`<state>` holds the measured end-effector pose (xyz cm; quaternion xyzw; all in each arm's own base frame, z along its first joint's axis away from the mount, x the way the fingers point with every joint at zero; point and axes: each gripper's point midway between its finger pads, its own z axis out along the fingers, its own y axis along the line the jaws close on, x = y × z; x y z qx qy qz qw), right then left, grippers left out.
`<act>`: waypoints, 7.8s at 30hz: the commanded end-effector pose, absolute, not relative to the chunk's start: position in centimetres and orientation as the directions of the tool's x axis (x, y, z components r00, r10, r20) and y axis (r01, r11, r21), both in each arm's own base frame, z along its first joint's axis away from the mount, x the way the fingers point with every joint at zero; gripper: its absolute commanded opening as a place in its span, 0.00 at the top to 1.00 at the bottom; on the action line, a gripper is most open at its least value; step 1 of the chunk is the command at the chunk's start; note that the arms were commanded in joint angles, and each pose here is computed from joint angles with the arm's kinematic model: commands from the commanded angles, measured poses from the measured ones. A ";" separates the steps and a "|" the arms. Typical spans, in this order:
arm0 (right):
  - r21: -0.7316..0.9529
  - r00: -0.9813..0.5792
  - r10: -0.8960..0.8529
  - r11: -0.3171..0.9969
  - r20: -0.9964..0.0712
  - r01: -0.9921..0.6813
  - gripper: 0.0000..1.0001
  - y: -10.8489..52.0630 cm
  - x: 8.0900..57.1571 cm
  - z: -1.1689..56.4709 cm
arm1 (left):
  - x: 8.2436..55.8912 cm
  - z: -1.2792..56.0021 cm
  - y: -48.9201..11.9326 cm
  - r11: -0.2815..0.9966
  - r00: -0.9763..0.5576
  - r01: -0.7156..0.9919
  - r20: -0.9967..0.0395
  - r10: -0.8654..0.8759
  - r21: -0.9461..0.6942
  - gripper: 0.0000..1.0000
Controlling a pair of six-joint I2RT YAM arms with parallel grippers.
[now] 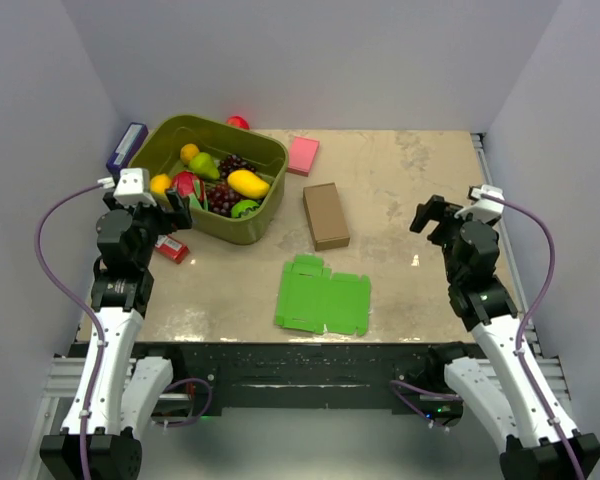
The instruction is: Fold the paper box
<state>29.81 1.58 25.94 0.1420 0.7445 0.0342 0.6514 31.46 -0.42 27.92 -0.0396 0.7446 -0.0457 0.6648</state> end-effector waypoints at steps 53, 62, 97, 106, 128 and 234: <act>0.588 -0.860 0.363 0.804 -0.357 0.095 0.26 14.0 19.0 4.0 | 21.5 12.6 -22.0 0.663 -0.696 0.415 -0.686 -0.211 -0.624 0.10; 0.670 -0.875 0.362 0.740 -0.321 0.060 0.28 16.7 18.5 3.5 | 19.2 8.3 -22.8 0.607 -0.762 0.318 -0.577 -0.293 -0.728 0.11; 0.703 -0.865 0.408 0.704 -0.291 0.096 0.36 17.2 18.3 1.8 | 17.4 5.3 -25.6 0.522 -0.820 0.257 -0.470 -0.328 -0.813 0.36; 0.700 -0.860 0.411 0.709 -0.304 0.091 0.33 17.1 18.5 2.1 | 18.2 4.6 -26.0 0.567 -0.813 0.252 -0.489 -0.316 -0.785 0.67; 0.409 -0.560 0.263 0.900 -0.786 -0.152 0.16 12.9 26.0 21.6 | 23.6 16.8 -27.2 0.510 -0.626 0.681 -0.779 0.034 -0.525 1.00; 0.251 -0.387 0.017 0.786 -0.922 -0.564 1.00 24.5 26.1 22.8 | 29.2 17.3 -23.7 0.536 -0.528 0.759 -0.832 0.173 -0.370 0.30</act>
